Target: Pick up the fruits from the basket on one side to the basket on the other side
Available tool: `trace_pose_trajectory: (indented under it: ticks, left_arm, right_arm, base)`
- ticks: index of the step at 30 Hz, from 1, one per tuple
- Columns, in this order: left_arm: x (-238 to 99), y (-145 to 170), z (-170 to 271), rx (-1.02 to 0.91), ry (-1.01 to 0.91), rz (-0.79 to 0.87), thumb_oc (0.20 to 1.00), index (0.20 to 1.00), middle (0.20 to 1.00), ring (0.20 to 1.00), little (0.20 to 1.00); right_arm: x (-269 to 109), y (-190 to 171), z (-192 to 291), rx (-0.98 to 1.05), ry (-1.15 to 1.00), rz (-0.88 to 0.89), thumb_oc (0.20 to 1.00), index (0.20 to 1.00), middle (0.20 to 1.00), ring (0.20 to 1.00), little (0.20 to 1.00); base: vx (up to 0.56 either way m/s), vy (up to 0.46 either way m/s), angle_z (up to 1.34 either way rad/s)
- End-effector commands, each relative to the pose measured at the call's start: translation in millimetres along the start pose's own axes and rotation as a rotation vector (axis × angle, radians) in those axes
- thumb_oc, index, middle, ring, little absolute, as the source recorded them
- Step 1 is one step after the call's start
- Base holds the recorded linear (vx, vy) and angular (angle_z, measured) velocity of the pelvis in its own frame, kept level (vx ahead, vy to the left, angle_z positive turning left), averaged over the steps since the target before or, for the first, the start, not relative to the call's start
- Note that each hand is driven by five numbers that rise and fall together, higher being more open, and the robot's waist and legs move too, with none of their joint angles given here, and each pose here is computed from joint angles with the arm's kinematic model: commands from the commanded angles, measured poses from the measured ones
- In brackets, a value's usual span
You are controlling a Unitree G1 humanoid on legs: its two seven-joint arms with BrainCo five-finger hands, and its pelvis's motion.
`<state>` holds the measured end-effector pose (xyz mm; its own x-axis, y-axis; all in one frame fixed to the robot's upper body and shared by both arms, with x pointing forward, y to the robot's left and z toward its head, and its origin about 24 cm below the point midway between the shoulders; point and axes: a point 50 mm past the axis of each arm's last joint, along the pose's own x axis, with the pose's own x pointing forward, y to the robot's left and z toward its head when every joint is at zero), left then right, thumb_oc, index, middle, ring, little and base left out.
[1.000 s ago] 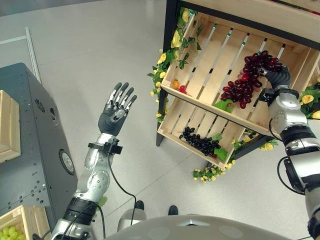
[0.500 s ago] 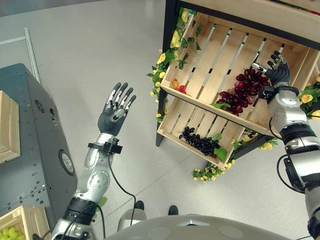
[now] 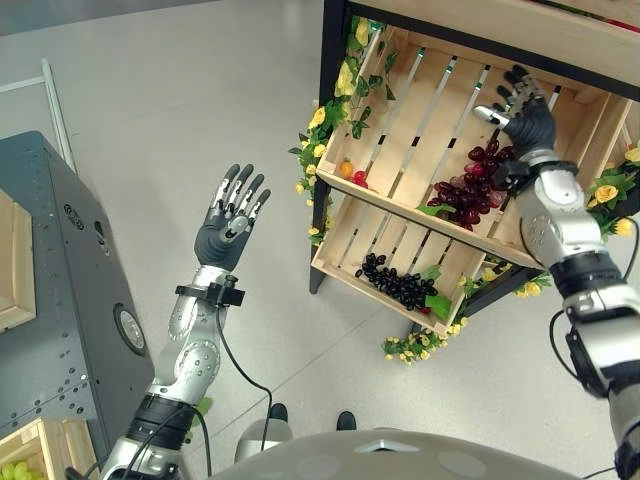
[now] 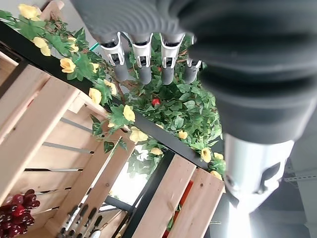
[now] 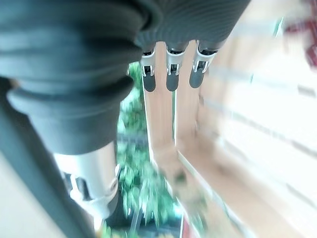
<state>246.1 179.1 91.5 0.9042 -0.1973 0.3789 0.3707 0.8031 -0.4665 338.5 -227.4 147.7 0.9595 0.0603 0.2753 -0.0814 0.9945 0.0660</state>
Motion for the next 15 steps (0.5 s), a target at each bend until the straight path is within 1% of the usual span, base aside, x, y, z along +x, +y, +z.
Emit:
trace_pose_trajectory:
  ticks: [1,4,6,9,15]
  left_arm:
    - [6.2,-5.4,21.7,0.054,-0.115,-0.044,1.0,1.0,1.0,1.0,1.0]
    - [4.8,-0.5,25.5,0.075,-0.13,-0.018,1.0,1.0,1.0,1.0,1.0]
    - [3.7,1.1,27.2,0.092,-0.137,-0.01,1.0,1.0,1.0,1.0,1.0]
    - [1.2,2.4,30.2,0.104,-0.153,0.0,1.0,1.0,1.0,1.0,1.0]
    - [-0.5,8.9,39.7,0.144,-0.203,0.049,1.0,1.0,1.0,1.0,1.0]
  right_arm:
    - [-3.2,1.2,13.8,0.04,-0.096,0.037,1.0,1.0,1.0,1.0,1.0]
    - [-17.6,10.2,13.4,0.076,-0.112,0.103,1.0,1.0,1.0,1.0,1.0]
    - [-27.2,15.2,13.7,0.063,-0.109,0.172,1.0,1.0,1.0,1.0,1.0]
    - [-39.1,13.6,4.9,0.101,-0.075,0.186,1.0,1.0,1.0,1.0,1.0]
    - [-57.5,24.0,3.7,0.119,-0.06,0.29,1.0,1.0,1.0,1.0,1.0]
  base:
    - [0.0,0.0,0.0]
    - [0.0,0.0,0.0]
    - [0.0,0.0,0.0]
    - [0.0,0.0,0.0]
    - [0.0,0.0,0.0]
